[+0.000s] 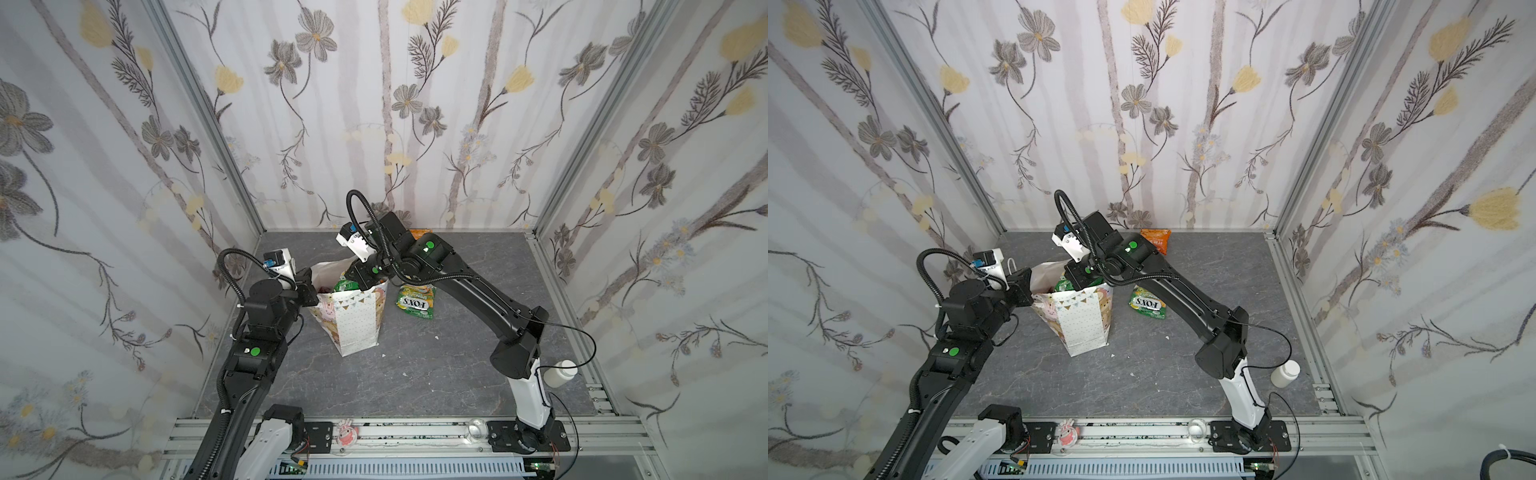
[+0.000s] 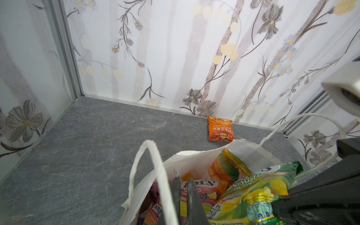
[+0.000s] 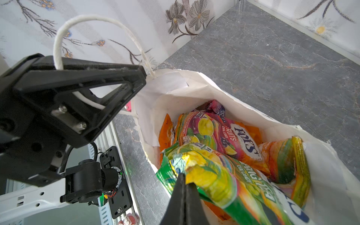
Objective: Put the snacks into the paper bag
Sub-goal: 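Lower the green FOX'S bag into the paper bag and push it down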
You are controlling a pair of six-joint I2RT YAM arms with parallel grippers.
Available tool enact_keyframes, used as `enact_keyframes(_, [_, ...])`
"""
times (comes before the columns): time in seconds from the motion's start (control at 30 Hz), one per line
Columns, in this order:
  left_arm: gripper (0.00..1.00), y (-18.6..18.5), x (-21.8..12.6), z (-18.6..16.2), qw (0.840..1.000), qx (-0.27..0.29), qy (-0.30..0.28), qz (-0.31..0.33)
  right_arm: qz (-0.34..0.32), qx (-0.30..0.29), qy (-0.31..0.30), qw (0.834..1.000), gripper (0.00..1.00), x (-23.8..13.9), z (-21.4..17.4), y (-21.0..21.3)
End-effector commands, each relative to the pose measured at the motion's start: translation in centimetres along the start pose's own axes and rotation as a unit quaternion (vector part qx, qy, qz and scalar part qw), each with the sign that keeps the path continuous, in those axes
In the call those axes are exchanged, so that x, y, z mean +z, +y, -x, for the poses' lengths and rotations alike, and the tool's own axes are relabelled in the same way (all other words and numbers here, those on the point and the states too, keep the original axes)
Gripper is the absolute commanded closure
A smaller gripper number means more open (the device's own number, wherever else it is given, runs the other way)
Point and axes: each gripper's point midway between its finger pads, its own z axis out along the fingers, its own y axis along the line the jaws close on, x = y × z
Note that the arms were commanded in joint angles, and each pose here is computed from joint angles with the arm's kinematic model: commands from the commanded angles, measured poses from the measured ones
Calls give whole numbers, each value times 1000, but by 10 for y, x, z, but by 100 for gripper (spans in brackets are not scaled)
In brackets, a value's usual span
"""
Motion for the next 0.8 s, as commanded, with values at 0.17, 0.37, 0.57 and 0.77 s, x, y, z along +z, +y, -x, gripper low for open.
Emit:
enact_keyframes(0.17, [91, 0, 0, 8, 1000, 0, -18, 1, -8, -10, -60, 998, 56, -12, 30, 3])
enact_keyframes(0.37, [91, -1, -1, 10, 1000, 0, -20, 0, -34, -52, -80, 995, 50, -35, 40, 2])
enact_keyframes(0.57, [91, 0, -2, 10, 1000, 1, -22, 1, -110, -84, -77, 987, 48, -50, 40, -21])
enact_keyframes(0.77, [91, 0, -3, 11, 1000, 1, -25, 2, -104, -113, -18, 988, 51, -45, 12, -22])
